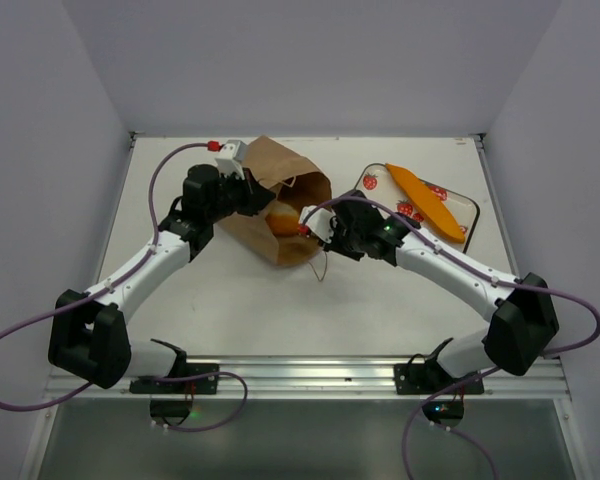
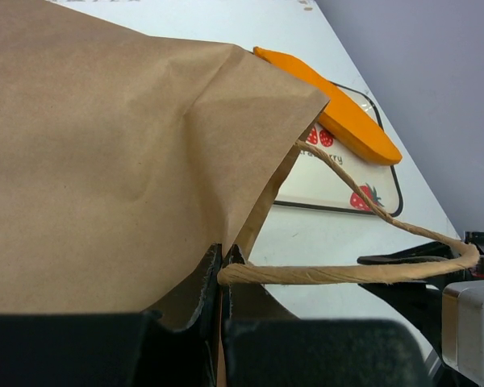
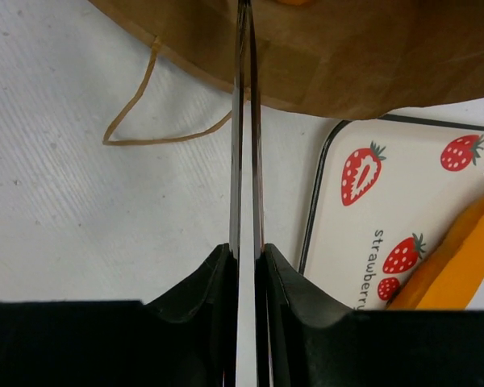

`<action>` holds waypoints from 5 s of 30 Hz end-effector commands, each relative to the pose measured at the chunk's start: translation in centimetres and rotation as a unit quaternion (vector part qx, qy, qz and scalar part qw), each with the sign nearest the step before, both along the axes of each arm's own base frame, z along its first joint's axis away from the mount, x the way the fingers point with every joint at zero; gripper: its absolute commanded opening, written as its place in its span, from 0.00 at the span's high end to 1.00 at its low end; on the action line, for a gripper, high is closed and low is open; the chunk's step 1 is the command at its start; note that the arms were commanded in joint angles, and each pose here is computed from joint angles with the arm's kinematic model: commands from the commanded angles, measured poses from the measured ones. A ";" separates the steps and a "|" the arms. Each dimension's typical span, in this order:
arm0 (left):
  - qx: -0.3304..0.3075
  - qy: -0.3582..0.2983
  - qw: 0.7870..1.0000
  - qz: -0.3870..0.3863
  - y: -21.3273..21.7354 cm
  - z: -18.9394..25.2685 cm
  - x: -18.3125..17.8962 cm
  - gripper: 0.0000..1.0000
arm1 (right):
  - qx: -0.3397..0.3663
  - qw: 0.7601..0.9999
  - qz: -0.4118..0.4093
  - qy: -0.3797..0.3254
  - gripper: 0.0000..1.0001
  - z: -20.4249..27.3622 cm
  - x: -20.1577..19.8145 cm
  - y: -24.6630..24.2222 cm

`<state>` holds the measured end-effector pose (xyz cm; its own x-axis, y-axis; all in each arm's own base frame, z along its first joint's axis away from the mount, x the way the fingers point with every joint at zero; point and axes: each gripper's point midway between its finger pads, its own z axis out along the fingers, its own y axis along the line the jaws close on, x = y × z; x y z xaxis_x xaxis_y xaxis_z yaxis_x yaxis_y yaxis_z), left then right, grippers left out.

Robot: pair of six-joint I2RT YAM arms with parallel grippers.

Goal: Take the fake bread out of the paper bag

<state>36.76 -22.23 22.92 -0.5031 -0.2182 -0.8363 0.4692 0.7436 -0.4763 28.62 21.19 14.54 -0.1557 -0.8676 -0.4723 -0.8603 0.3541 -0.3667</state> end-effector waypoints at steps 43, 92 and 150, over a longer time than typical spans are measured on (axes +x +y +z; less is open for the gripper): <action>-0.041 -0.039 0.998 -0.023 -0.5 7.8 -0.4 0.99 | -0.185 0.955 0.102 -0.209 0.46 2.3 2.8 -0.2; -0.052 -0.010 0.999 -0.011 2.0 6.5 -0.4 0.98 | -0.118 0.944 0.035 -0.307 1.00 6.9 2.1 0.1; -0.001 -0.010 1.000 0.004 2.5 3.0 2.6 0.98 | -0.028 0.980 0.097 -0.169 0.84 4.0 -2.2 0.7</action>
<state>39.64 -19.72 22.99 -0.5559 -0.2204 -0.8015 0.4047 0.7704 -0.4926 26.01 20.80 17.87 0.1441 -0.9053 -0.3997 -0.7298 0.1756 -0.6607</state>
